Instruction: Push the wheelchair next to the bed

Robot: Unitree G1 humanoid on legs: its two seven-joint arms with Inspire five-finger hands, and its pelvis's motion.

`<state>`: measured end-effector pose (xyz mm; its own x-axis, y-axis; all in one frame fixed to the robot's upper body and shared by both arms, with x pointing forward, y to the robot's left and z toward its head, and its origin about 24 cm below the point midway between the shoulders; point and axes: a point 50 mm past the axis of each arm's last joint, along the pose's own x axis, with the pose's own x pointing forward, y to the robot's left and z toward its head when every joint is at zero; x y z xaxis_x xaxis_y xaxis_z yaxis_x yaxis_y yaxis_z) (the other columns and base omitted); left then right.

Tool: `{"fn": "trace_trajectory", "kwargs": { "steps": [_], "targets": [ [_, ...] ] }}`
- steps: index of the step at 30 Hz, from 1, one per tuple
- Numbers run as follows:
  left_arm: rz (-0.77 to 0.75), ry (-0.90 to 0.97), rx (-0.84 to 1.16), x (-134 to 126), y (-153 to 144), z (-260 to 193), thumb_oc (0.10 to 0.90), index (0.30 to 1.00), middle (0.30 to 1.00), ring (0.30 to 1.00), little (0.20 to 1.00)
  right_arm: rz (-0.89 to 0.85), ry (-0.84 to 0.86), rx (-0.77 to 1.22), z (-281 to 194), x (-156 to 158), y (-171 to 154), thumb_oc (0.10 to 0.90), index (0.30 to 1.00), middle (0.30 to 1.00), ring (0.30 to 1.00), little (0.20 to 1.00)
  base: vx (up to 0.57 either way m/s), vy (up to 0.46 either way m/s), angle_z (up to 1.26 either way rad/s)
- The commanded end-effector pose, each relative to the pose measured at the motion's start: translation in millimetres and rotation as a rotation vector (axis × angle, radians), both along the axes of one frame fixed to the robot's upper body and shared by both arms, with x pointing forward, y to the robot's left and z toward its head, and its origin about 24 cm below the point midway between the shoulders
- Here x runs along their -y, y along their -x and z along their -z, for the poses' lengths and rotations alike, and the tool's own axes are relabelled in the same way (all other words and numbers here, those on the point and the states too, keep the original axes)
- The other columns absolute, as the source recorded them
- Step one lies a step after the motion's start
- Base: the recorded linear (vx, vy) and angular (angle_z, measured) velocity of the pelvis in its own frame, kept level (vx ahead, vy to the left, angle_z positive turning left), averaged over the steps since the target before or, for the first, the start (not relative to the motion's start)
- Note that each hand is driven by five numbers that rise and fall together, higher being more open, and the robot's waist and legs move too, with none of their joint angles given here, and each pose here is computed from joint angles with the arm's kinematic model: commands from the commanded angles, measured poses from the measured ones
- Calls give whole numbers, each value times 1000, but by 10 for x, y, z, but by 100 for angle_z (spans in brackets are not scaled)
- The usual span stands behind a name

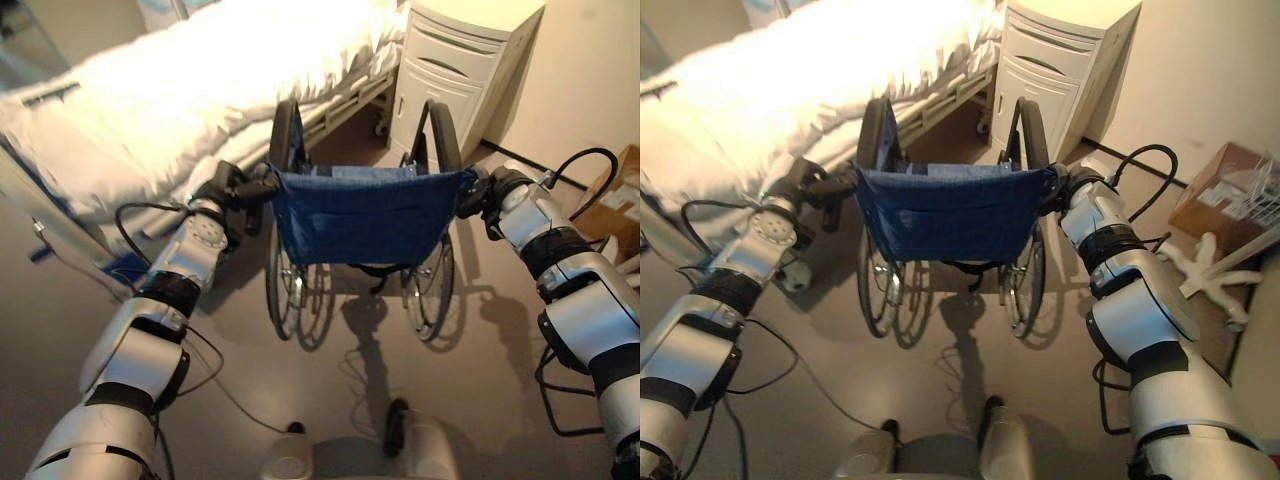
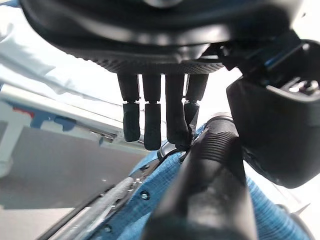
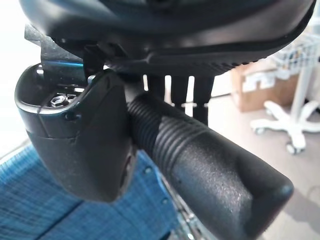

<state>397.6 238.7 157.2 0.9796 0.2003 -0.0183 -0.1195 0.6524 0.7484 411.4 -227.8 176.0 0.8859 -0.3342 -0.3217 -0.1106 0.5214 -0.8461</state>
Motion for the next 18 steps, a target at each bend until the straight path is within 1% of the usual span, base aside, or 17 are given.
{"fn": "trace_trajectory", "kwargs": {
  "steps": [1, 4, 7, 9, 11, 12, 13, 14, 16, 18],
  "targets": [
    [50, 20, -66, 185, -31, 190, 400, 300, 300, 300, 300, -363, -35, -136, 488, -557, 34, 400, 300, 300, 300, 300, 134, 24, 73],
    [61, 37, -63, 295, -79, 156, 400, 300, 300, 300, 300, -337, -9, -137, 496, -483, 37, 400, 300, 300, 300, 300, 119, -44, 82],
    [70, 36, -40, 328, -103, 71, 400, 300, 300, 300, 300, -325, -15, -111, 420, -447, 19, 400, 300, 300, 300, 300, 187, -14, 8],
    [69, 33, -41, 311, -103, 81, 400, 300, 300, 300, 300, -326, -6, -111, 401, -456, 9, 400, 300, 300, 300, 300, 323, 205, -57],
    [54, 36, -43, 260, -67, 159, 400, 300, 300, 300, 300, -341, 4, -102, 394, -562, -4, 400, 300, 300, 300, 300, 373, 347, -44],
    [55, 34, -44, 258, -65, 164, 400, 300, 300, 300, 300, -341, 5, -101, 394, -568, -5, 400, 300, 300, 300, 300, 309, 343, -43],
    [33, 21, -33, 190, -52, 128, 400, 300, 300, 300, 300, -374, 14, -78, 341, -655, -20, 400, 300, 300, 300, 300, 197, 239, -66],
    [26, 18, -26, 156, -50, 91, 400, 300, 300, 300, 300, -380, 8, -59, 288, -670, -28, 400, 300, 300, 300, 300, 194, 259, -74],
    [33, 17, -33, 123, -50, 49, 400, 300, 300, 300, 300, -363, -25, -47, 250, -645, -27, 400, 300, 300, 300, 300, 181, 261, -104],
    [29, -2, -45, 53, -43, 15, 400, 300, 300, 300, 300, -364, -26, -65, 343, -601, 7, 400, 300, 300, 300, 300, 247, 328, -115]
  ]
}}
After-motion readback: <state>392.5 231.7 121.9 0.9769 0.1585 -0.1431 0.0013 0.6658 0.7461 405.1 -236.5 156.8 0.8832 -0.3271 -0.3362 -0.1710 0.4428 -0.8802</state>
